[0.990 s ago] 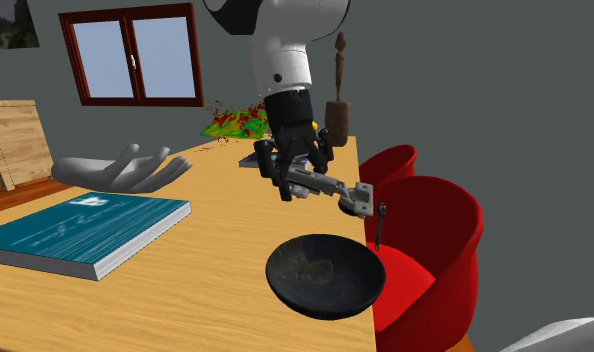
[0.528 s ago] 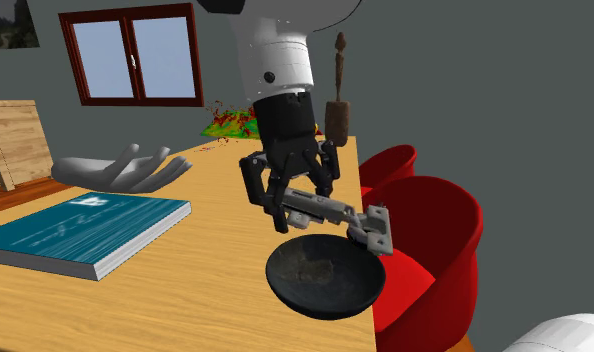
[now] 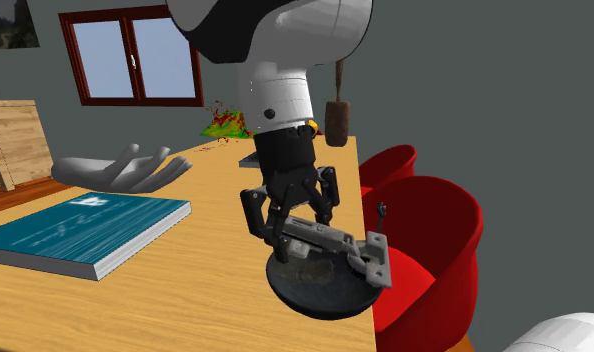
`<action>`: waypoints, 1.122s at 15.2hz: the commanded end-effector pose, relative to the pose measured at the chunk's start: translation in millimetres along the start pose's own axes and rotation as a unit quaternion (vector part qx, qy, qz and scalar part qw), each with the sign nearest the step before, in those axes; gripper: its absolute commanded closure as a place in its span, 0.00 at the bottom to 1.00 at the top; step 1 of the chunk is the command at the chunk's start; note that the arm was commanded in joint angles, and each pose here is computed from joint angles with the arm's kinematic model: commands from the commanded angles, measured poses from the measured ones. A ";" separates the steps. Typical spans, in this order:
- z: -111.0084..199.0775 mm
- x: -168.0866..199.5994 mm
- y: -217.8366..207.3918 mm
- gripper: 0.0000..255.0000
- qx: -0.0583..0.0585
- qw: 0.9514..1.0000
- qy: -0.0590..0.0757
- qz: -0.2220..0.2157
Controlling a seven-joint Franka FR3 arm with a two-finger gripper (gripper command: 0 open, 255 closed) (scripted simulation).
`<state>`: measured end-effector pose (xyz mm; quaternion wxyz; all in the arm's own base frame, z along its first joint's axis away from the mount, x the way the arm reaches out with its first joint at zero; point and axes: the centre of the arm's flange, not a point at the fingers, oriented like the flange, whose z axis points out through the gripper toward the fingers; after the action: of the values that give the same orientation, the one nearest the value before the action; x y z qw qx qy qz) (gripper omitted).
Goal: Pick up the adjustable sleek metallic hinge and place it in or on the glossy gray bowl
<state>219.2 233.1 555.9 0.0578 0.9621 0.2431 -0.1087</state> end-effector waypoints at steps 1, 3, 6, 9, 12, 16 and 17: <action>10.8 3.3 -0.3 1.00 0.000 1.000 0.000 0.000; 20.7 5.8 -0.9 1.00 0.000 1.000 0.000 0.000; 20.7 5.8 -0.9 1.00 0.000 1.000 0.000 0.000; 20.7 5.8 -0.9 1.00 0.000 1.000 0.000 0.000; 20.7 5.8 -0.9 0.00 0.000 1.000 0.000 0.000; 20.7 5.8 -0.9 0.00 0.000 1.000 0.000 0.000; 20.7 5.8 -0.9 0.00 0.000 1.000 0.000 0.000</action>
<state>220.0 233.1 534.5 0.0578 0.9622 0.2431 -0.1086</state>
